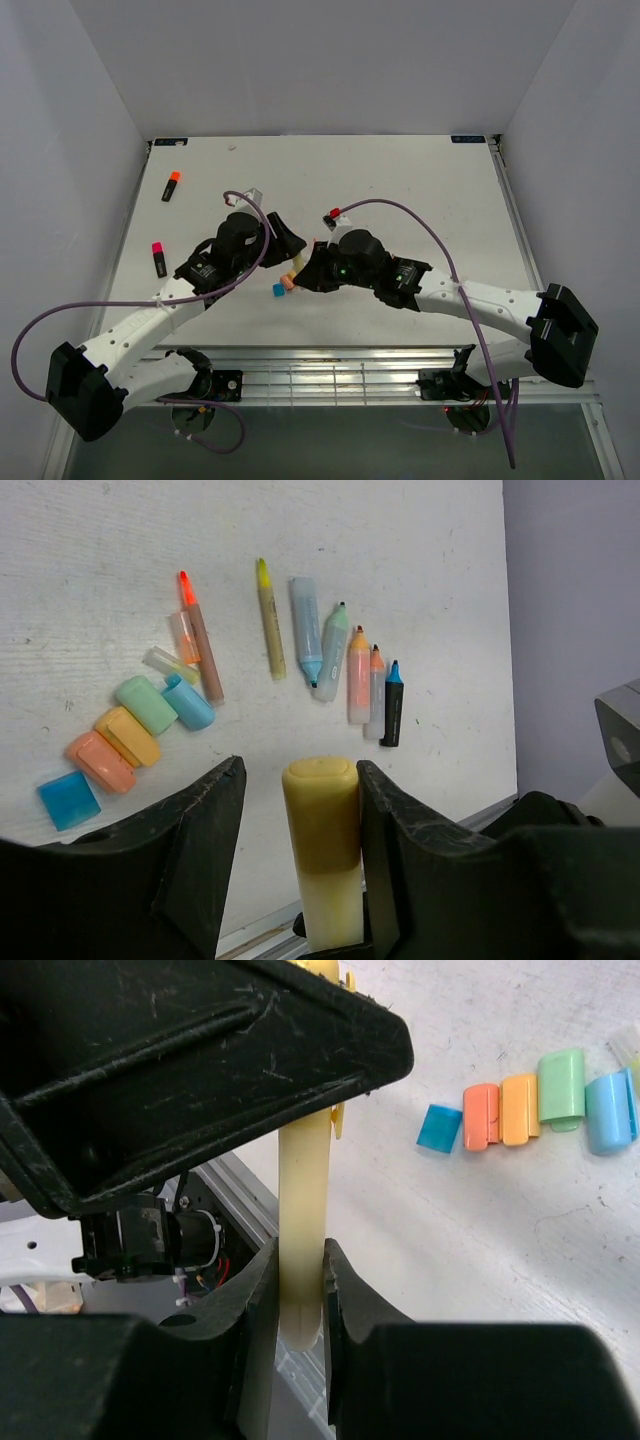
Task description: Open the pen caps
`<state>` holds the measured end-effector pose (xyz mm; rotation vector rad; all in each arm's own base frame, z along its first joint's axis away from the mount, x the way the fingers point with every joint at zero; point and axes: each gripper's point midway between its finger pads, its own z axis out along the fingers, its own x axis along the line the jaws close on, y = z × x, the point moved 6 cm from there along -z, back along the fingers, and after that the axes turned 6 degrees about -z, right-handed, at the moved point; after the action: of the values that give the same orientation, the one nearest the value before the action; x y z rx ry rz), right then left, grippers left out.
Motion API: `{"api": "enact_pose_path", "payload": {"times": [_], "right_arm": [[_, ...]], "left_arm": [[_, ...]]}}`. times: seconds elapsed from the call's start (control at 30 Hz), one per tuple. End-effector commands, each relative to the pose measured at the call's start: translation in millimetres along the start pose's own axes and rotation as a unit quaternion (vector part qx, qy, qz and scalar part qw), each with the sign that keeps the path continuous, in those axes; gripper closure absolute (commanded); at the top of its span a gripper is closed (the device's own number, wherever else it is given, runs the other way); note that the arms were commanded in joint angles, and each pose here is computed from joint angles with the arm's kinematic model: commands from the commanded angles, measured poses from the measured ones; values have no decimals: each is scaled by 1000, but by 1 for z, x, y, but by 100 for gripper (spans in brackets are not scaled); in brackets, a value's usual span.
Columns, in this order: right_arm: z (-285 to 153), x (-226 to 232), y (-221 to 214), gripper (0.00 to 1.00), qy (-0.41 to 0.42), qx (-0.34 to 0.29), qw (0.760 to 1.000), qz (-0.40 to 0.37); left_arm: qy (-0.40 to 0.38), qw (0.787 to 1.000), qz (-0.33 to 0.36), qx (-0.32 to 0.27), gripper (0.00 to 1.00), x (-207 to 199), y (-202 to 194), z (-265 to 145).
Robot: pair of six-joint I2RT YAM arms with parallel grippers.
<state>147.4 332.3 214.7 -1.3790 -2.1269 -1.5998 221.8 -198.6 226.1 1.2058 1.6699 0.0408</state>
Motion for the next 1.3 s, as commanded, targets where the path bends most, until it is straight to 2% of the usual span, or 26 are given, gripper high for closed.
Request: {"api": "enact_pose_path", "payload": {"times": [0.0,0.3,0.4,0.53,0.8,1.13,1.27], "right_arm": [[-6,10,5,92,18,-15,1000,1],[-6,9,2,92,6,-15,1000,-4],[-6,8,0,92,-2,-14,1000,-5],[-6,6,-5,92,-25,-10,1000,-16],[-13,1,-52,92,-84,44,994,-47],[-26,-22,-82,92,-147,62,986,-56],[-29,-23,-87,92,-141,70,986,-56]], "left_arm": [[-9,1000,8,-22,43,-10,12,-5],[-17,1000,8,-22,69,-13,13,-7],[-20,1000,13,-19,86,-14,12,-7],[-15,999,20,-23,100,-15,16,-5],[38,996,66,-56,100,-15,38,6],[39,996,51,-65,100,-11,67,11],[46,995,37,-75,100,-7,76,12]]}}
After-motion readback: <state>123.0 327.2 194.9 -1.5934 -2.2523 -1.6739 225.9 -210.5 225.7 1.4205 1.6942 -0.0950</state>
